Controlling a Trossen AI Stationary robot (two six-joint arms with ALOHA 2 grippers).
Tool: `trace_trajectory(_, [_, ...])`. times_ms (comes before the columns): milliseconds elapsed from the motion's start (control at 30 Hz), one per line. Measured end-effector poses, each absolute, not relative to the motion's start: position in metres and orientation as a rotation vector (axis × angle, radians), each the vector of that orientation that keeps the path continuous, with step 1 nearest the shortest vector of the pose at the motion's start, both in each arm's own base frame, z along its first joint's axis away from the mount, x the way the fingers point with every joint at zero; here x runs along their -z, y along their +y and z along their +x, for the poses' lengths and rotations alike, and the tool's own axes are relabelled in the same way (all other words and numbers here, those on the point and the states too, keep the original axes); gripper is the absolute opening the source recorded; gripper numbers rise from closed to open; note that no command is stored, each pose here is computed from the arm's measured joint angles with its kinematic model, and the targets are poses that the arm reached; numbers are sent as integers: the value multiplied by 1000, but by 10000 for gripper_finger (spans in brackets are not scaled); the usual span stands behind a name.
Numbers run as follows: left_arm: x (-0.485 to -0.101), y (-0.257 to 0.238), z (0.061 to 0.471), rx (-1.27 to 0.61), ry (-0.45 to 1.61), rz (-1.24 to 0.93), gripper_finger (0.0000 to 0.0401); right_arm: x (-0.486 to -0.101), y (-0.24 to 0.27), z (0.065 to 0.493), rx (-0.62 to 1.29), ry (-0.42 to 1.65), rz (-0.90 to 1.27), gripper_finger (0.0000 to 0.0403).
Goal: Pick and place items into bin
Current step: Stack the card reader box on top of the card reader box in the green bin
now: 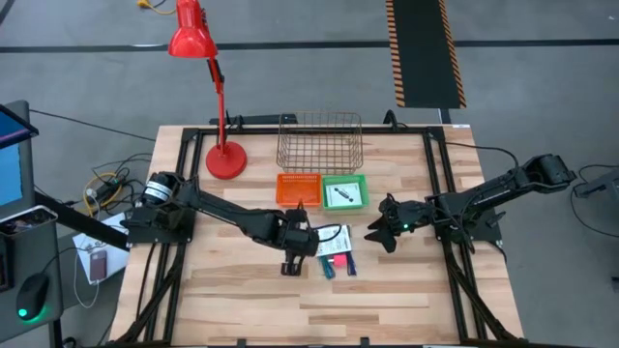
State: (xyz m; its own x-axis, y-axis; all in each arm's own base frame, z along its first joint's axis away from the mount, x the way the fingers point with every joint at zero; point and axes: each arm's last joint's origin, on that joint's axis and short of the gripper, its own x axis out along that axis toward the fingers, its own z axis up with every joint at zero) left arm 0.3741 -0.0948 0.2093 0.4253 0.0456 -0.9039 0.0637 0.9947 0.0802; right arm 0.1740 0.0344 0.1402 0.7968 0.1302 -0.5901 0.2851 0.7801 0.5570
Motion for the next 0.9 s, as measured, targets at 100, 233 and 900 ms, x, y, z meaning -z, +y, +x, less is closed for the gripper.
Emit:
trace_trajectory(100, [-210, -91, 376, 0, 1121, 102, 0, -140, 34, 174, 91, 656, 683, 234])
trace_trajectory(233, [-210, -89, 378, -7, 1102, 96, 0, -140, 34, 174, 91, 656, 683, 234])
trace_trajectory(900, [-190, -82, 386, -33, 1148, 96, 0, -142, 34, 175, 92, 629, 676, 234])
